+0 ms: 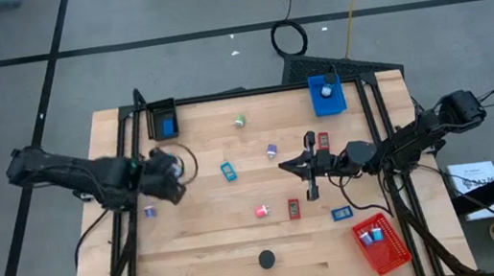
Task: Pick & Place Office items
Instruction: Put the white digital timer into the black basket
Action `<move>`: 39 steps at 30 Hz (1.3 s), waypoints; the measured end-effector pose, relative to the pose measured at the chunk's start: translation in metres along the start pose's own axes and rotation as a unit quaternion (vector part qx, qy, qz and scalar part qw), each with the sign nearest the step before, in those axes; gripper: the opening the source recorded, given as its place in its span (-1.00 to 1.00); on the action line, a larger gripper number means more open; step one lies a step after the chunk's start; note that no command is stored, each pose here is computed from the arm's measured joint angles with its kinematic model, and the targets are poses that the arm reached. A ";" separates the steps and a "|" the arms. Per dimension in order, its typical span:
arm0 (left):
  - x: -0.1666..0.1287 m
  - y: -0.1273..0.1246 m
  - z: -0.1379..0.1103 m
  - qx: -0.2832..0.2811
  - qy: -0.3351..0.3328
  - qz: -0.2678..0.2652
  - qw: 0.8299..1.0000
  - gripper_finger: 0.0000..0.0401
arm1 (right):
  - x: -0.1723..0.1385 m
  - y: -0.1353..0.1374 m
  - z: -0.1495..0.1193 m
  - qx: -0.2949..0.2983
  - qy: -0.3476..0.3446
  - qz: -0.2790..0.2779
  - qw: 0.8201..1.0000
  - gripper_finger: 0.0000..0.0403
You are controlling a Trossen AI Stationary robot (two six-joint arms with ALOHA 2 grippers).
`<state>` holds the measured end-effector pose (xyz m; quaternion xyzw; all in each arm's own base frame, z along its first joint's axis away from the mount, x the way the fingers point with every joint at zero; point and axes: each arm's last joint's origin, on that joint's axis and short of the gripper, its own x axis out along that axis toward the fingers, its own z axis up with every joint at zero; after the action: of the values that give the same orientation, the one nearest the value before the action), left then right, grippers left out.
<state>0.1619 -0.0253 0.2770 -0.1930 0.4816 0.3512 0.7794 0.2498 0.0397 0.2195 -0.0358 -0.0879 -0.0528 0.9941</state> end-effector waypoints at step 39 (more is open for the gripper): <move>0.130 0.111 0.049 -0.239 -0.248 0.200 0.917 -0.24 | 0.000 0.000 0.000 0.000 0.001 0.000 1.000 -0.96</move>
<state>0.1485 0.1279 0.1887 -0.1802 0.2034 0.6415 0.7174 0.2498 0.0397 0.2194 -0.0360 -0.0874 -0.0528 0.9941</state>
